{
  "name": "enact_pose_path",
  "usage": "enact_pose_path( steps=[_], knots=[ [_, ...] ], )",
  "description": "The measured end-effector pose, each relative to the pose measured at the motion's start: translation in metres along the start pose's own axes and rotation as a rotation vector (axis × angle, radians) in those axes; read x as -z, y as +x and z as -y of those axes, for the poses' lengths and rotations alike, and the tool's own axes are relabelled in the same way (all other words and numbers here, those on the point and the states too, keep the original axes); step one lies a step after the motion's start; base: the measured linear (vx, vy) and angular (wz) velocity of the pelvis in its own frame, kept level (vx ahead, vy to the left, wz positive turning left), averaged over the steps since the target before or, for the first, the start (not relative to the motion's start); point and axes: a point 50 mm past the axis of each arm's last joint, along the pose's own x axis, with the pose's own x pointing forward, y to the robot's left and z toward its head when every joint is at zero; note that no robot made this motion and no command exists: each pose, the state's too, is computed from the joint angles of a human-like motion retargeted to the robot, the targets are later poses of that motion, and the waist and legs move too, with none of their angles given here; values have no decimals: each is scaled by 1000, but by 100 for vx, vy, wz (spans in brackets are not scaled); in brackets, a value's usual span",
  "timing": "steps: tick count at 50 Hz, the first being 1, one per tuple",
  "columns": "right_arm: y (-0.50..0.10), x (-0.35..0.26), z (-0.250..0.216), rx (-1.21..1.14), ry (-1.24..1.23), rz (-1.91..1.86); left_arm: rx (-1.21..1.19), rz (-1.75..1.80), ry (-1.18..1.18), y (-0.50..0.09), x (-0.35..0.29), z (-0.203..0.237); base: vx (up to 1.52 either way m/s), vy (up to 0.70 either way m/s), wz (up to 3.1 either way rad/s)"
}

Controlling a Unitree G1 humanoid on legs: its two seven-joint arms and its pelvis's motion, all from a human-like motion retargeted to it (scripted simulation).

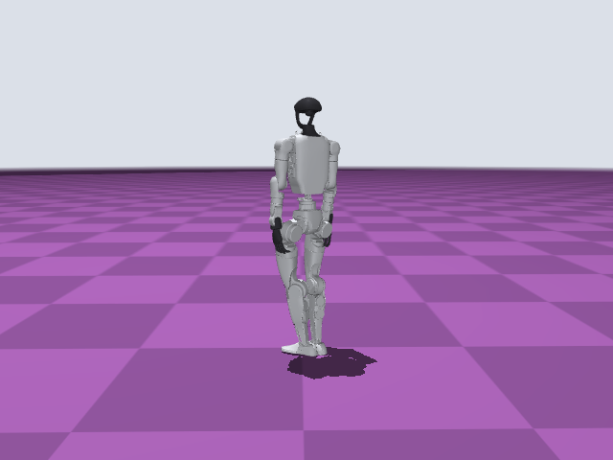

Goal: In place motions

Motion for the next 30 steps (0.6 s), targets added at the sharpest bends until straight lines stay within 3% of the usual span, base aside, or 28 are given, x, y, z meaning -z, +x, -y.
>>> enact_pose_path(
  steps=[17,30],
  knots=[
    [-1,-33,-7,0,-136,80,14,-63,27,1,21,-1,-3,2,-154],
    [-1,8,5,42,-17,-45,-30,-48,-5,-1,14,-13,19,-4,-143]
  ],
)
